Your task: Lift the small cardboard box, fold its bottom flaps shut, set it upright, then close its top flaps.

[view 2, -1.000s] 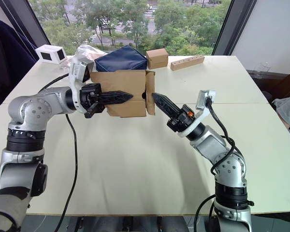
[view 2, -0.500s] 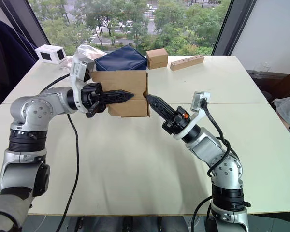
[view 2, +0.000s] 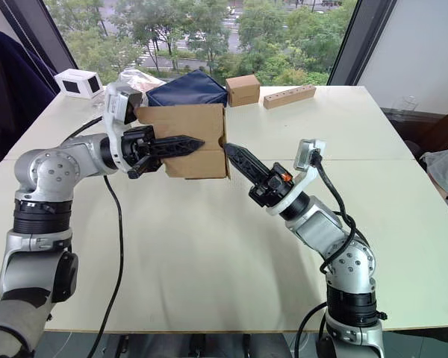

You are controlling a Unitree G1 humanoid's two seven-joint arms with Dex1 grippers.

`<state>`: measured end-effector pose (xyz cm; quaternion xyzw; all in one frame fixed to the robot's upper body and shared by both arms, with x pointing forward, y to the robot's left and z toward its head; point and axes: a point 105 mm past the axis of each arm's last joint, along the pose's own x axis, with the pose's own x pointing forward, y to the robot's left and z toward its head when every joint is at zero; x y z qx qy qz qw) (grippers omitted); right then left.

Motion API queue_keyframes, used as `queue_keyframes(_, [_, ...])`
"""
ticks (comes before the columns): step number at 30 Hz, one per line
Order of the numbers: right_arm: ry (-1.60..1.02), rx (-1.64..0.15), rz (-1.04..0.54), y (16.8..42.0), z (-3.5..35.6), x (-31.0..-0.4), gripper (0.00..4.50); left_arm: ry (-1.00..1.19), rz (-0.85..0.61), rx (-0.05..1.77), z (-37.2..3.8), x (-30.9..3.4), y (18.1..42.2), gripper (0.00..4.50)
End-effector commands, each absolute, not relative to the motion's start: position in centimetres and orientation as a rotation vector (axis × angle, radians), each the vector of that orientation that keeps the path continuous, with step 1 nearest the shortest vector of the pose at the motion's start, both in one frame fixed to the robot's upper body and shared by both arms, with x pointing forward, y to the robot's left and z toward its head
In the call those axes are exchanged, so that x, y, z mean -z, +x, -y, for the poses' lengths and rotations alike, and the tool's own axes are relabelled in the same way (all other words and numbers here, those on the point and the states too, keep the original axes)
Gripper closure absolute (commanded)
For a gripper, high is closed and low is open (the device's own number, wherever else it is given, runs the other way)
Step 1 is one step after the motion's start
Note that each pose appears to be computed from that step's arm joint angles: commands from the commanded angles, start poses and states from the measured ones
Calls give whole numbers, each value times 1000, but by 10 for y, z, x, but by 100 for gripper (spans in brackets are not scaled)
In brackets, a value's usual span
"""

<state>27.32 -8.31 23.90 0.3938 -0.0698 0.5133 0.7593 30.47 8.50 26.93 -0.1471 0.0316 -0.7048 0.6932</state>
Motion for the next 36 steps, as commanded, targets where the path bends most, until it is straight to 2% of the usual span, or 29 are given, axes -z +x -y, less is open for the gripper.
queue_keyframes(1, [871, -1141, 210, 262, 91, -252, 431, -304, -5, 1598, -86, -286, 301, 450])
queue_keyframes(10, [826, -1059, 202, 270, 103, -245, 431, -312, 1, 1608, -85, -287, 300, 450])
queue_keyframes(22, [818, -1064, 226, 274, 92, -248, 431, -319, 1, 1615, -83, -286, 298, 450])
queue_keyframes(30, [901, -1115, 249, 267, 82, -259, 431, -319, 2, 1608, -82, -284, 298, 450])
queue_keyframes(36, [923, -1160, 177, 259, 62, -249, 431, -319, 12, 1601, -82, -286, 301, 450])
